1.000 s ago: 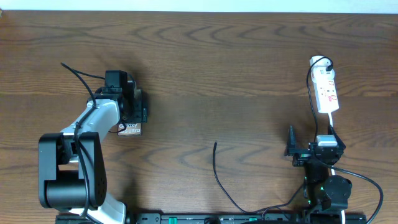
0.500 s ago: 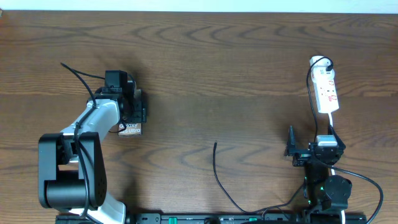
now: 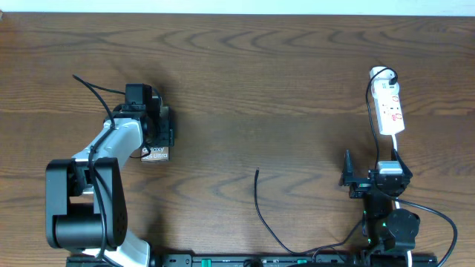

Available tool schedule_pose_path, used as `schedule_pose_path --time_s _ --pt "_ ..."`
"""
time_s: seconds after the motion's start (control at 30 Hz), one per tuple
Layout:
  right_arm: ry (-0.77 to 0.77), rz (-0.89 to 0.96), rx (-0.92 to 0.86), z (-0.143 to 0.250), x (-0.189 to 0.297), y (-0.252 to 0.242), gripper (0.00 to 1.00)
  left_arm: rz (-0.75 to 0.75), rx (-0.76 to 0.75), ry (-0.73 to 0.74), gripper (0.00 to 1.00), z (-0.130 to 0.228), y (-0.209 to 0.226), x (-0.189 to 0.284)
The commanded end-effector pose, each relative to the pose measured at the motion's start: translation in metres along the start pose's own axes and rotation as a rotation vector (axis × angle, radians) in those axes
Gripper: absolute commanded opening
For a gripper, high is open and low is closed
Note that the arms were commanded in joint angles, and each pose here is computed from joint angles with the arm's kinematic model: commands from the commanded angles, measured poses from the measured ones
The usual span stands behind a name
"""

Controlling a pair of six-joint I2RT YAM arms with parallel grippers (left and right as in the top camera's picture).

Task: Plug charger to phone and switch on socket
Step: 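Close the left gripper on the phone's long edges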

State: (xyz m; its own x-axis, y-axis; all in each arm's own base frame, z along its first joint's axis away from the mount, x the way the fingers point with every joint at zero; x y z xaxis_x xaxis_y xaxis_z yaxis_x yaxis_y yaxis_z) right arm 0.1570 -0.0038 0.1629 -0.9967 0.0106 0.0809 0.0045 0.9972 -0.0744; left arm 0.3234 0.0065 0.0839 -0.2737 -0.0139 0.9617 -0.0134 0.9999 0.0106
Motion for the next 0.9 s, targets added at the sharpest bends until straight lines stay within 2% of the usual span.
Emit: schedule_pose_path --time_s 0.0,0.57,0.87 --pt "0.001 -0.005 -0.011 0.0006 0.0001 0.0010 0.99 -0.030 -0.011 0.092 0.71 0.0219 0.0023 -0.0151" --pt "0.001 -0.005 -0.011 0.0006 0.0001 0.0010 0.99 -0.030 -0.011 0.092 0.69 0.0218 0.0023 -0.0151" --pt "0.001 -0.005 -0.011 0.0006 0.0001 0.0010 0.99 -0.030 -0.011 0.092 0.56 0.0218 0.0023 -0.0151"
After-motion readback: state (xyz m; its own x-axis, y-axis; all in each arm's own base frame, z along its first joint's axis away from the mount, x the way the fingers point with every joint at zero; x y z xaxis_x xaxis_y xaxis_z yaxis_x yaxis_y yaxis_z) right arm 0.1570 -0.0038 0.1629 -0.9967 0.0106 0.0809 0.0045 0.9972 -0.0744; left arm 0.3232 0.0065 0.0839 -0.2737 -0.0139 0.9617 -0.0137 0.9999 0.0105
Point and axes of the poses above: each gripper's point midway between its finger pads, its own x axis back along the fingers, its own y axis along the line the jaws close on, z = x × y, the point moved 9 cm from there along x, back along the fingers, and after that the axes turned 1 degree about -x, right-handed, at the moved point
